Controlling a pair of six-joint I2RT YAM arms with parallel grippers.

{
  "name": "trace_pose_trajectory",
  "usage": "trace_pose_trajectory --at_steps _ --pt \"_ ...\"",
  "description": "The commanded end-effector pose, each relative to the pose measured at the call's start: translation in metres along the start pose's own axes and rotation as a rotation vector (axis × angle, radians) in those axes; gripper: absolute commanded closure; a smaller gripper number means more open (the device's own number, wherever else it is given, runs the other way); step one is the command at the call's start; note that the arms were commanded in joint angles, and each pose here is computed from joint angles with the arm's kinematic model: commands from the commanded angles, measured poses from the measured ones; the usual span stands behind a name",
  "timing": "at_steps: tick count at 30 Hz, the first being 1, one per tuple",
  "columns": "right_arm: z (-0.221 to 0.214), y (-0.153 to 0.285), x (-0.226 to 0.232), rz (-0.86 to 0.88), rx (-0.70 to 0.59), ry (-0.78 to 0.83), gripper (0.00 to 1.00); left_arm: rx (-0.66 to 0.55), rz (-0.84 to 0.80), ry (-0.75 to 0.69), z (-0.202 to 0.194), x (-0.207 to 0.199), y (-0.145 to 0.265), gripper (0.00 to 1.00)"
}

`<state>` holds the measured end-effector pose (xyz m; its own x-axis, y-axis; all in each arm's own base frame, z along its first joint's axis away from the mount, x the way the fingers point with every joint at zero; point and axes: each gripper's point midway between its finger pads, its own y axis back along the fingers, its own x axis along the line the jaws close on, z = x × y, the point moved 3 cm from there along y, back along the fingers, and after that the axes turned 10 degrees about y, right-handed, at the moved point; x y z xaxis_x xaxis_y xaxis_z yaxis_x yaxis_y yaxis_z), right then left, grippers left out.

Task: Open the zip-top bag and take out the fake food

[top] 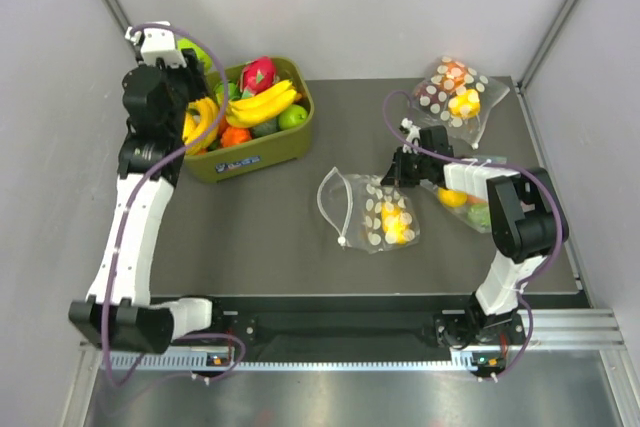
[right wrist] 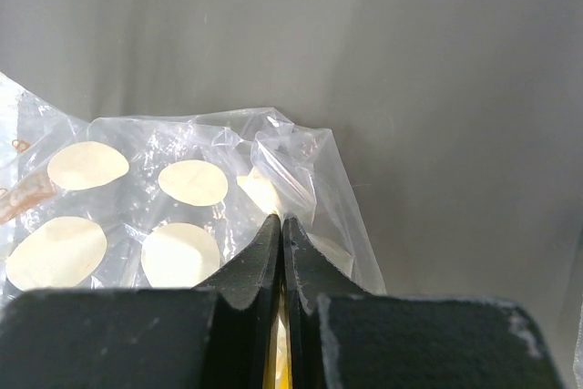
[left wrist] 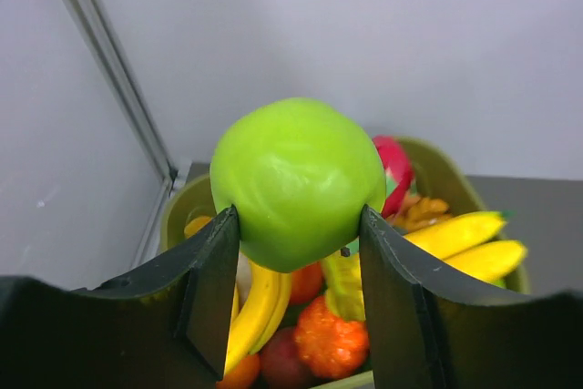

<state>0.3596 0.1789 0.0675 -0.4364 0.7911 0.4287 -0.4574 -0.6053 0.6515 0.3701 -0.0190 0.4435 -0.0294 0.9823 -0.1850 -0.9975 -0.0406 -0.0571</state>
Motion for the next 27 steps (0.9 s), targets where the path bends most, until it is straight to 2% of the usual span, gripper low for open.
trace_pose_trajectory --at_steps 1,6,10,11,13,23,24,25,27 --pt "0.016 0.014 0.009 0.026 -0.066 0.033 1.00 0.106 -0.016 0.046 -0.038 0.021 -0.040 1.00" --pt "0.017 0.014 0.009 0.025 -0.068 0.046 1.00 0.090 -0.054 0.045 -0.044 0.030 -0.084 1.00" --pt "0.017 0.016 0.010 0.024 -0.070 0.048 1.00 0.108 -0.023 0.028 -0.066 0.046 -0.118 1.00" --pt "0.016 0.016 0.010 0.025 -0.066 0.052 1.00 0.074 -0.028 0.027 -0.057 0.046 -0.125 1.00" --pt "0.016 0.018 0.010 0.020 -0.066 0.056 1.00 0.097 -0.021 0.025 -0.067 0.053 -0.140 1.00" --pt "0.018 0.019 0.012 0.029 -0.065 0.063 1.00 0.056 -0.057 0.000 -0.065 0.053 -0.167 1.00" --pt "0.018 0.018 0.012 0.032 -0.065 0.065 1.00 0.058 -0.056 0.000 -0.066 0.053 -0.167 0.99" --pt "0.018 0.018 0.012 0.033 -0.063 0.062 1.00 0.055 -0.051 0.000 -0.064 0.054 -0.166 0.86" --pt "0.018 0.018 0.013 0.040 -0.064 0.062 1.00 0.056 -0.030 0.000 -0.064 0.057 -0.165 0.80"
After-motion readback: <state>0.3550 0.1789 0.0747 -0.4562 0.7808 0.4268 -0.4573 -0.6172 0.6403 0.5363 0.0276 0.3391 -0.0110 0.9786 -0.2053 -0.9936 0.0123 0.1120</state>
